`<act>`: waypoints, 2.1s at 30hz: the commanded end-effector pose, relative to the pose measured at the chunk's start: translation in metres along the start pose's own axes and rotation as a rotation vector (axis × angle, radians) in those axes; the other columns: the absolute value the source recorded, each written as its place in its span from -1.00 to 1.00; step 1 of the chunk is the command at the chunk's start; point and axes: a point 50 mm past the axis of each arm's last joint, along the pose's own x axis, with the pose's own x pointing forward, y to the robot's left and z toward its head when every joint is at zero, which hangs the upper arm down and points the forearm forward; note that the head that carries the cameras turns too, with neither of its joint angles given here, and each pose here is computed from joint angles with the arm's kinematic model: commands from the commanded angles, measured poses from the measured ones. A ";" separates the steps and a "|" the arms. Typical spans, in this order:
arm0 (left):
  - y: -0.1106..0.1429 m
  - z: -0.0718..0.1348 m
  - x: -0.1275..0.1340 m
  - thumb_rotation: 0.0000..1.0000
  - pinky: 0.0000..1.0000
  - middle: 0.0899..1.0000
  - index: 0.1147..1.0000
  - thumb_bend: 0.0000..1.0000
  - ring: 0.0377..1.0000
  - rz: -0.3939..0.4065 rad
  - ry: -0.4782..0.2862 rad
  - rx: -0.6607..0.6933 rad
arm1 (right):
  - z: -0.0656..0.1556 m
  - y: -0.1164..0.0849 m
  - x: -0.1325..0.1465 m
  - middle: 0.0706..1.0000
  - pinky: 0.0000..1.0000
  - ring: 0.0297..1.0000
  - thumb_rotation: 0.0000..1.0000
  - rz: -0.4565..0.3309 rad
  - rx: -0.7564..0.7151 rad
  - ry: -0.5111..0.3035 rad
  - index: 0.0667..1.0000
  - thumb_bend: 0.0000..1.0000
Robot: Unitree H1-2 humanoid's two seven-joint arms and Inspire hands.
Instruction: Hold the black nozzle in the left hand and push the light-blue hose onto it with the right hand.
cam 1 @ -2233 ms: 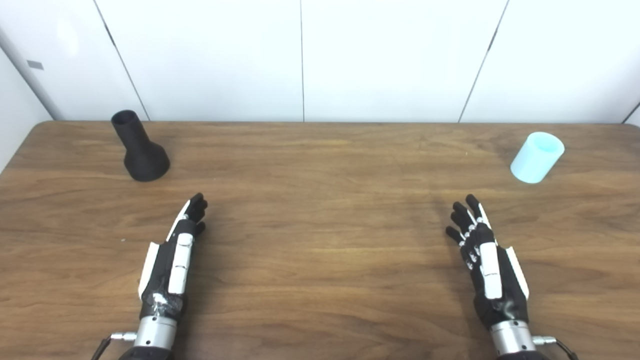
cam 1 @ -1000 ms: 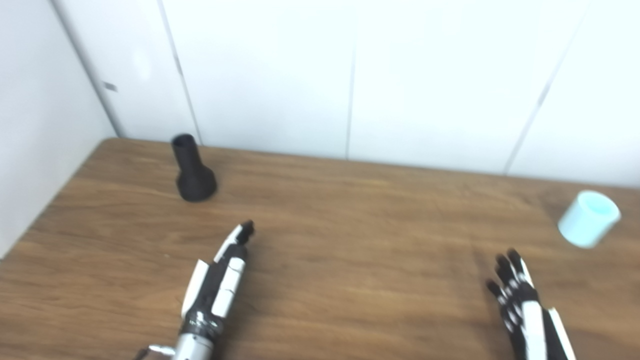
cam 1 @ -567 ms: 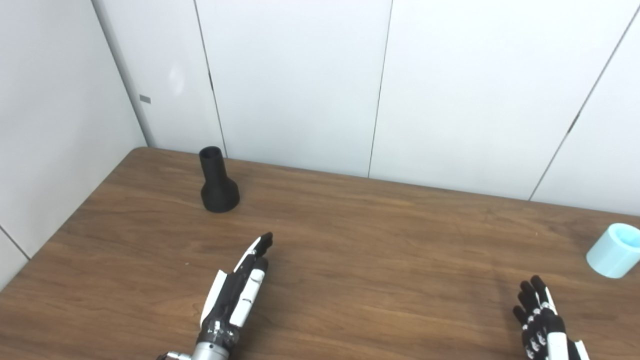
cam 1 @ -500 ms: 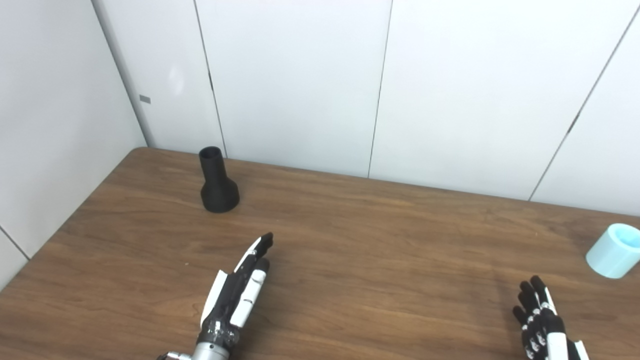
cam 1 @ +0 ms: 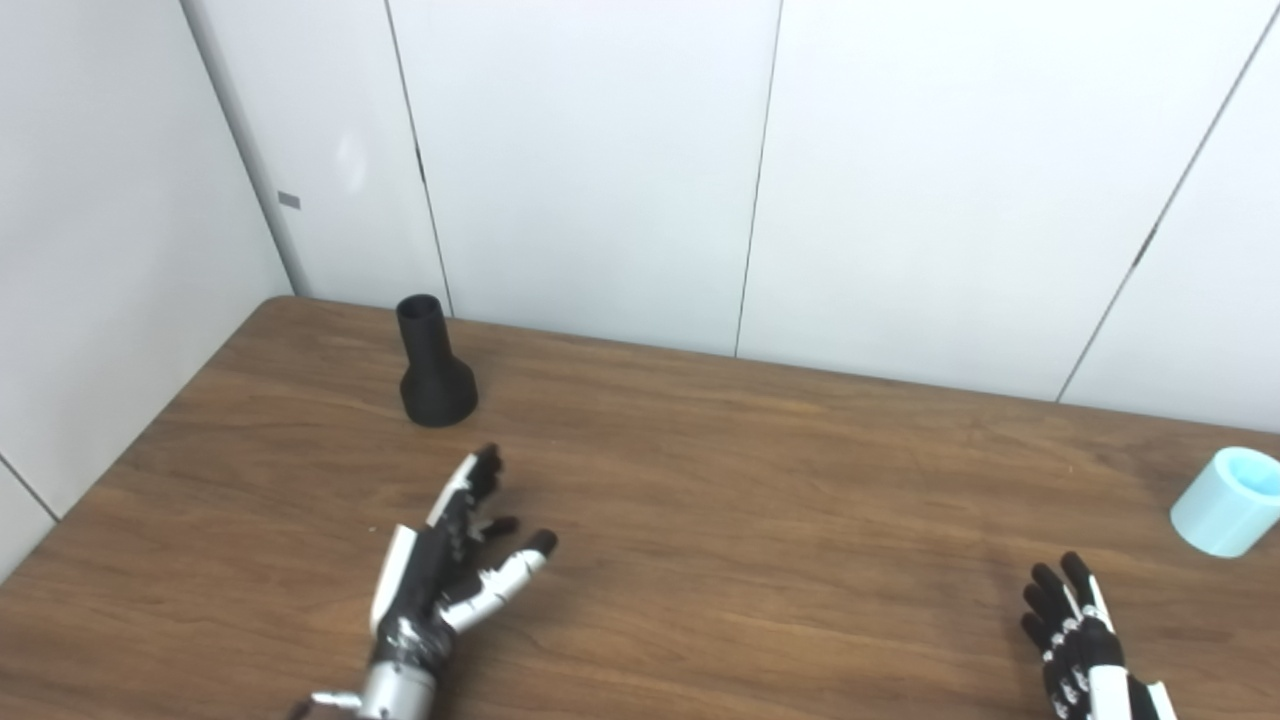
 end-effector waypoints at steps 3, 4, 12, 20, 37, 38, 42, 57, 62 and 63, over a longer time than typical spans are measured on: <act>0.016 0.025 0.035 -0.51 0.82 0.82 0.84 0.63 0.80 0.065 -0.100 0.065 | -0.021 -0.002 -0.014 0.88 0.84 0.87 1.00 -0.013 0.000 0.081 0.97 0.38; 0.020 0.031 0.045 -0.50 0.83 0.83 0.85 0.63 0.81 0.082 -0.103 0.069 | -0.021 -0.002 -0.014 0.88 0.84 0.87 1.00 -0.012 -0.001 0.081 0.98 0.37; 0.044 0.067 0.095 -0.54 0.95 0.90 0.99 0.62 0.93 0.180 -0.082 0.253 | -0.020 0.000 -0.015 0.88 0.83 0.88 1.00 -0.009 -0.009 0.083 1.00 0.34; 0.066 0.079 0.130 -0.43 0.98 1.00 1.00 0.72 1.00 0.251 0.004 0.407 | -0.017 0.000 -0.018 0.88 0.81 0.87 1.00 -0.009 -0.017 0.086 0.99 0.25; 0.080 0.056 0.180 -0.24 1.00 0.92 0.94 1.00 0.96 0.259 0.092 0.758 | -0.014 0.001 -0.020 0.77 0.68 0.76 1.00 0.019 -0.001 0.065 0.96 0.21; 0.078 0.057 0.182 -0.25 1.00 0.91 0.90 1.00 0.96 0.246 0.090 0.784 | -0.014 0.001 -0.020 0.76 0.68 0.76 1.00 0.019 0.000 0.064 0.95 0.19; 0.072 0.059 0.187 -0.21 1.00 0.90 0.85 1.00 0.98 0.227 0.087 0.841 | -0.013 0.001 -0.022 0.76 0.68 0.77 1.00 0.020 -0.004 0.066 0.93 0.16; 0.066 0.053 0.201 -0.20 1.00 0.84 0.78 1.00 0.99 0.171 0.120 0.939 | -0.010 0.003 -0.023 0.76 0.68 0.78 1.00 0.018 -0.015 0.067 0.92 0.11; 0.072 0.046 0.209 -0.23 1.00 0.82 0.72 0.97 0.97 0.179 0.156 0.962 | -0.009 0.003 -0.024 0.77 0.69 0.78 1.00 0.018 -0.015 0.069 0.93 0.10; 0.072 0.046 0.210 -0.25 1.00 0.82 0.72 0.96 0.97 0.178 0.158 0.953 | -0.009 0.003 -0.024 0.77 0.70 0.79 1.00 0.019 -0.016 0.068 0.93 0.09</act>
